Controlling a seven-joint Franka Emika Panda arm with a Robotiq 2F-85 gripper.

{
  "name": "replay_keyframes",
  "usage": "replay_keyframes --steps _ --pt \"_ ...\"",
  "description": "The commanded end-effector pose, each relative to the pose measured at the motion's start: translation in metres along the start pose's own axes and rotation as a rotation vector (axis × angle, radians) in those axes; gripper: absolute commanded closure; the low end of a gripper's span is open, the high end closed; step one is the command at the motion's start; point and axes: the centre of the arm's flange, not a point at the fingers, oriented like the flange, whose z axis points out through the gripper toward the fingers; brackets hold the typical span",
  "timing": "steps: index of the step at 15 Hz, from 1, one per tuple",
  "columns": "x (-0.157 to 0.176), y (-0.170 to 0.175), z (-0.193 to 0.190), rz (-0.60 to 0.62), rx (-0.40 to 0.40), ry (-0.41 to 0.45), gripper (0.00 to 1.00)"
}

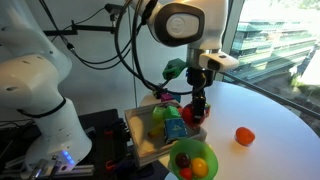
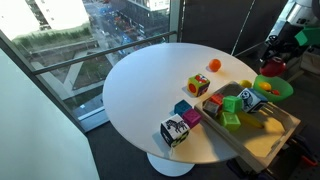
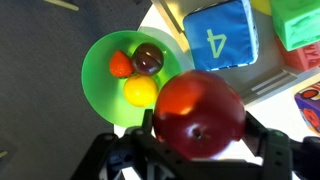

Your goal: Put the apple inside the bowl

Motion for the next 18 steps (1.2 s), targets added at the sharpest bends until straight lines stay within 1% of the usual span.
replay_keyframes --steps 1,6,11,18 --pt "0.007 0.016 -0.001 0.014 -0.010 -0.001 0.42" --pt "0.014 0.040 0.010 0.045 -0.029 -0.014 0.42" --pt "0.019 0.059 0.033 0.057 -0.058 -0.019 0.42" --pt "0.023 0.065 0.074 0.035 -0.048 -0.030 0.42"
